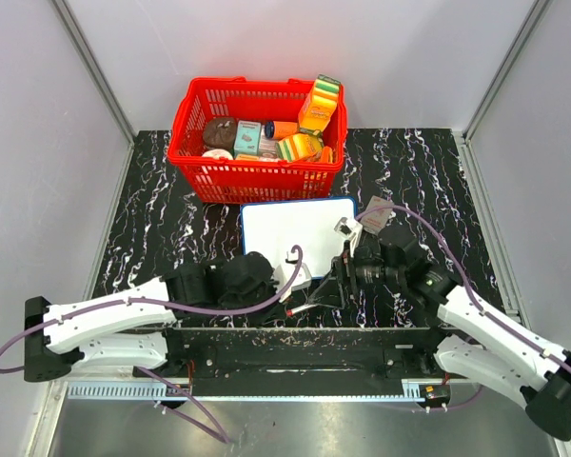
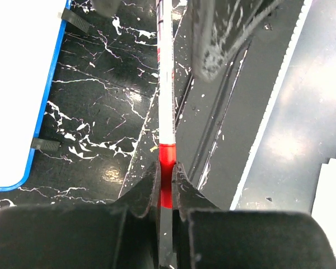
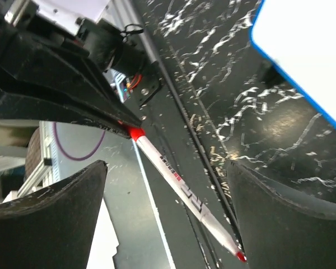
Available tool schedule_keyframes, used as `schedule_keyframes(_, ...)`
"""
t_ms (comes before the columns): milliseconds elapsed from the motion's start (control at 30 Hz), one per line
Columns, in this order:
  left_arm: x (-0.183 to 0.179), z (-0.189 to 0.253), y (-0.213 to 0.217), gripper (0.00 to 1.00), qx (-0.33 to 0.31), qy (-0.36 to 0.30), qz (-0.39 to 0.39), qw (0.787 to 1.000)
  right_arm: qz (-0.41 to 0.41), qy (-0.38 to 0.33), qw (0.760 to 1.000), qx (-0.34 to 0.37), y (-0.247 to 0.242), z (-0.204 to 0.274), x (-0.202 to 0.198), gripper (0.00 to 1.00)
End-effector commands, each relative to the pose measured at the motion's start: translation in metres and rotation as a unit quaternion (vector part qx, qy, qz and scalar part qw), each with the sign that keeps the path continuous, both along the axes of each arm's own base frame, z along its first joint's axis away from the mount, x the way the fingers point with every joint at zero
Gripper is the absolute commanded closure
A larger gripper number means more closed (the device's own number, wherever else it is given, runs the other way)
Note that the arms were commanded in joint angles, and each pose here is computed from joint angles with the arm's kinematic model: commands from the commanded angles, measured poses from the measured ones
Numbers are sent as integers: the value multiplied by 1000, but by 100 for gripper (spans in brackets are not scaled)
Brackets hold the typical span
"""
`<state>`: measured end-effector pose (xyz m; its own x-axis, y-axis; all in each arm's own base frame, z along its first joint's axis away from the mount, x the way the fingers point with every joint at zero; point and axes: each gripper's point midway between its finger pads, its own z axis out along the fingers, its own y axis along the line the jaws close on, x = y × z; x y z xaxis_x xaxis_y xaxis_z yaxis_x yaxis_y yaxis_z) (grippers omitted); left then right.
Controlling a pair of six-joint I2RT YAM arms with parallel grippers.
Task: Write a sentence on the whiteboard
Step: Pass from the left arm to the right
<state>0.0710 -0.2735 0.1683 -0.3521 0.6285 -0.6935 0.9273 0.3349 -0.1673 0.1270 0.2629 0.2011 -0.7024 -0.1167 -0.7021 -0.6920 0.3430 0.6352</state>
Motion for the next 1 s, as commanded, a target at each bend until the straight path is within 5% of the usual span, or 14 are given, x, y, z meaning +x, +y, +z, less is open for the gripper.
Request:
schedule_keyframes(0, -8, 30, 5, 100, -22, -5, -22, 1000, 88, -43, 993, 68, 21, 35, -22, 8)
schedule_keyframes(633, -13, 53, -4, 100, -45, -1, -45, 998, 173, 4, 983, 63, 37, 10, -51, 20)
schedule_keyframes(867, -13, 53, -4, 100, -46, 0, -44, 998, 217, 30, 974, 62, 42, 5, -68, 39)
schedule_keyframes(967, -13, 54, -4, 100, -46, -1, -43, 998, 223, 36, 972, 59, 43, 2, -70, 62)
